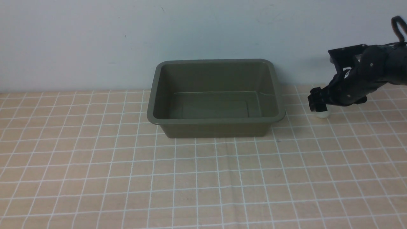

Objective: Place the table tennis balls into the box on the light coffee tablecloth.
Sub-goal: 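Reach for and grasp a ping pong ball on the table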

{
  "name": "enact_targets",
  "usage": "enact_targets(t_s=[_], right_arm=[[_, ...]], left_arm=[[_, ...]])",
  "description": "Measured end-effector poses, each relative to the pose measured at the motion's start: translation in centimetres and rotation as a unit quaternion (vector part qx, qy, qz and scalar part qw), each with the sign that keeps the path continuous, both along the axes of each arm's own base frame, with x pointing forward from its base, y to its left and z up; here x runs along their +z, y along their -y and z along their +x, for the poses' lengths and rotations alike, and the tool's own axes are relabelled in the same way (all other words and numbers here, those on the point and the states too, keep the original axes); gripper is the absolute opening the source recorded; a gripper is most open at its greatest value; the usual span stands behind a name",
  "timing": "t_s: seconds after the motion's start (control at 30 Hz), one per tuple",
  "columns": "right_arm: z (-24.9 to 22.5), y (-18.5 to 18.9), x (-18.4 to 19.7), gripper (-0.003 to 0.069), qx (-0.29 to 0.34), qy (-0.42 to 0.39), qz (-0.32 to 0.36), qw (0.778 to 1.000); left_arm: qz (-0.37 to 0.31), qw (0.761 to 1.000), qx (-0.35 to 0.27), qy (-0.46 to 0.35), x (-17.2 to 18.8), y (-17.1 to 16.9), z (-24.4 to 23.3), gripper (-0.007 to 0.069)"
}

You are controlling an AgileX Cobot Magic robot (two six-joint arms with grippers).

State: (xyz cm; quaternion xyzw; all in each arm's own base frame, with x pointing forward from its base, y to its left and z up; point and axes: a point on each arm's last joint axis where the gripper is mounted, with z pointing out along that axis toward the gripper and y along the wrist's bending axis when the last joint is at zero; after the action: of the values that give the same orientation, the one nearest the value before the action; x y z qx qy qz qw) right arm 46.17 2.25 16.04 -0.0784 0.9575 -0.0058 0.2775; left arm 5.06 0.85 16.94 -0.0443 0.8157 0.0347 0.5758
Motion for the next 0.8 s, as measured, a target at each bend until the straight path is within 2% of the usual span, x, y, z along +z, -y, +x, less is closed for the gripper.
enact_targets(t_s=[0.47, 0.6, 0.73, 0.8], right_arm=[[0.4, 0.0, -1.2, 0.0549, 0.000, 0.004, -0.001, 1.000], [0.4, 0.0, -1.5, 0.0473, -0.001, -0.001, 0.000, 1.000], [0.4, -0.1, -1.5, 0.0349, -0.003, -0.002, 0.005, 1.000], [0.4, -0.1, -1.5, 0.0351, -0.005, -0.002, 0.007, 1.000]], left_arm=[[0.000, 1.000, 0.000, 0.000, 0.0, 0.0, 0.0, -0.0069], [0.000, 1.000, 0.000, 0.000, 0.0, 0.0, 0.0, -0.0069], [0.000, 1.000, 0.000, 0.000, 0.0, 0.0, 0.0, -0.0069], [0.000, 1.000, 0.000, 0.000, 0.0, 0.0, 0.0, -0.0069]])
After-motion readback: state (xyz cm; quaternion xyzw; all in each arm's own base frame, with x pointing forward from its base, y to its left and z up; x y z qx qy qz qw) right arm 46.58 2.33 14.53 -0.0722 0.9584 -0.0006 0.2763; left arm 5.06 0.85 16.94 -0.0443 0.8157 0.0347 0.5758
